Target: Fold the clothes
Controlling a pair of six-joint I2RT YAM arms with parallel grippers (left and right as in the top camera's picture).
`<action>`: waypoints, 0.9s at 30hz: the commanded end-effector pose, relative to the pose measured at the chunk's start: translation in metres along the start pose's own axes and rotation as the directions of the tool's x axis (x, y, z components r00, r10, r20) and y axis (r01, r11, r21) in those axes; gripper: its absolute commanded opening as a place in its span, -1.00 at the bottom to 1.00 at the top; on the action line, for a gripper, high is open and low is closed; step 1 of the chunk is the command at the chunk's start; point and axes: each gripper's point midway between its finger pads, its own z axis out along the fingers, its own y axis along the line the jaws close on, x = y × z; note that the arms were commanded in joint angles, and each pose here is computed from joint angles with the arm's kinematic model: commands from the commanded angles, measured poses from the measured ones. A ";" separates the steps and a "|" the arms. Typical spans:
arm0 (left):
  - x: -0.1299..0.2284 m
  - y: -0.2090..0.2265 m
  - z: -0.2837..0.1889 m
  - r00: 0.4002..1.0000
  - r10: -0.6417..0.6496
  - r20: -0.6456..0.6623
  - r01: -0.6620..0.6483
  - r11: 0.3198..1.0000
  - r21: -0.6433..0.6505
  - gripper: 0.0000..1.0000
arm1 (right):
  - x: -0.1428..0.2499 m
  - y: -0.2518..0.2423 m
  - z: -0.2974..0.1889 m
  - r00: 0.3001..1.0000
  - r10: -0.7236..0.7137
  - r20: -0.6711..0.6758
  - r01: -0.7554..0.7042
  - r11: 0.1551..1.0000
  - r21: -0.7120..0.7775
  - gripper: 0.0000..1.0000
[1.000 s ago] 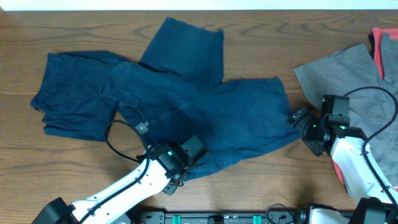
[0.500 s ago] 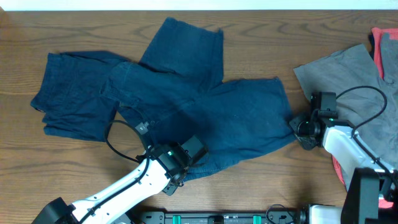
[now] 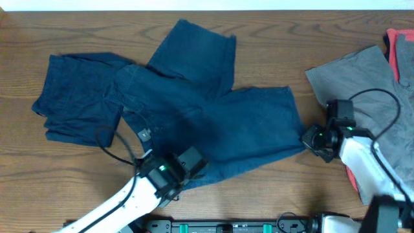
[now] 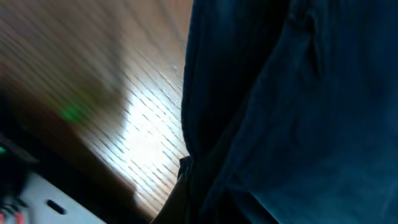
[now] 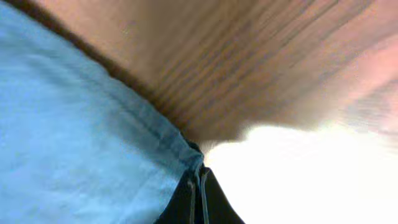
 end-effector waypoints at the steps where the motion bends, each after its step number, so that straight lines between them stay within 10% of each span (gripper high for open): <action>1: -0.018 -0.006 -0.024 0.988 0.124 0.093 -0.132 0.987 0.088 -0.88 | -0.025 0.004 -0.039 0.988 -0.042 0.146 0.048 0.998 -0.038 -0.98; 18: -0.003 -0.013 -0.106 0.960 0.271 0.066 -0.267 0.825 0.499 -0.88 | -0.058 0.007 -0.215 0.838 -0.148 0.526 0.212 0.975 -0.063 -0.98; 27: -0.038 -0.015 -0.120 0.964 0.148 0.221 -0.241 0.835 0.495 -0.88 | -0.074 0.055 -0.262 0.709 -0.290 0.643 0.460 0.881 -0.110 -0.98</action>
